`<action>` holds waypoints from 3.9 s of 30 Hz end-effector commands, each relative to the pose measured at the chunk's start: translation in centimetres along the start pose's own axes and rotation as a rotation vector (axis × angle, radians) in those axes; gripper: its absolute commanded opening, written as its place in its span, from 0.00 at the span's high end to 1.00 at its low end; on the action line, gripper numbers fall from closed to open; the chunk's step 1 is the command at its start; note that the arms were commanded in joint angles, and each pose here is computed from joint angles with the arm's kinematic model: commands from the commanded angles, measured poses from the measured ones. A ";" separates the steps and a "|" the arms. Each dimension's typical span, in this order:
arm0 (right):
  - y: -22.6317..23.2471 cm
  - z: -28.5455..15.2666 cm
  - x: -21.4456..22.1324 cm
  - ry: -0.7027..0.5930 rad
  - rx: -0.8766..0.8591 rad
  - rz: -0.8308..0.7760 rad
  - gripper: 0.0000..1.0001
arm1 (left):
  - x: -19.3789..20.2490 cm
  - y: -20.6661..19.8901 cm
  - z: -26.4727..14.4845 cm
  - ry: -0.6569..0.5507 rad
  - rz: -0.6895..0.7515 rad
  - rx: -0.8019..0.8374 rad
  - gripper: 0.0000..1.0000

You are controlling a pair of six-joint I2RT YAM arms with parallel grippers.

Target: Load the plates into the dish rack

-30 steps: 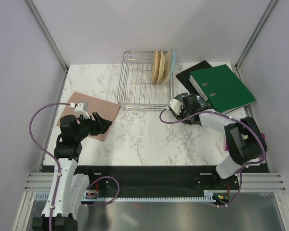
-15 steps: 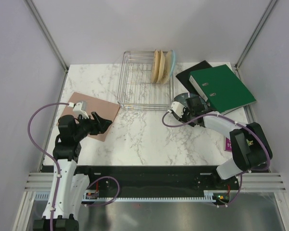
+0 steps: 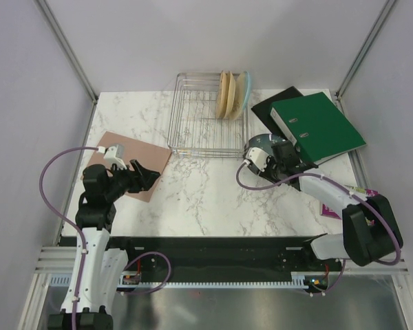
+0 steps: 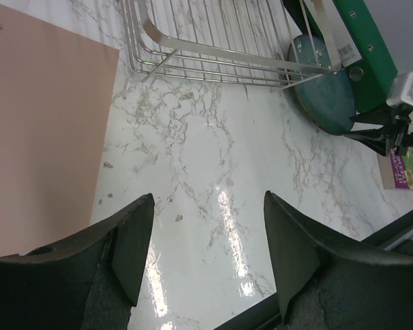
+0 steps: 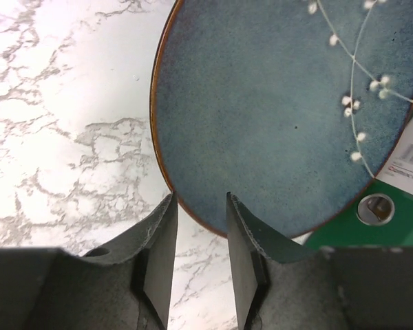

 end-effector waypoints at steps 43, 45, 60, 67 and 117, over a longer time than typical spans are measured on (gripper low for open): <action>5.3 1.8 7.6 -0.289 0.279 -0.382 0.83 | 0.3 2.0 0.1 -0.018 -0.118 -0.045 0.27; 5.1 2.0 7.2 -0.298 0.276 -0.387 0.83 | 0.4 2.0 0.2 -0.016 -0.117 -0.042 0.27; 4.4 2.7 5.6 -0.294 0.231 -0.431 0.95 | 0.4 1.9 0.2 -0.024 -0.118 -0.031 0.27; 4.1 3.2 4.9 -0.290 0.230 -0.451 0.87 | 0.5 1.9 0.2 -0.027 -0.118 -0.027 0.27; 3.8 5.5 1.5 -0.191 0.285 -0.602 0.59 | 1.1 2.5 1.0 -0.008 -0.189 -0.031 0.28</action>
Point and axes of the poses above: each gripper's point midway between its finger pads, its own z axis out along the fingers, its own y axis along the line the jaws close on, x = y × z, the point moved 10 cm from there along -z, back along the fingers, and after that the axes turned 10 degrees about z, right-handed, at the moved point
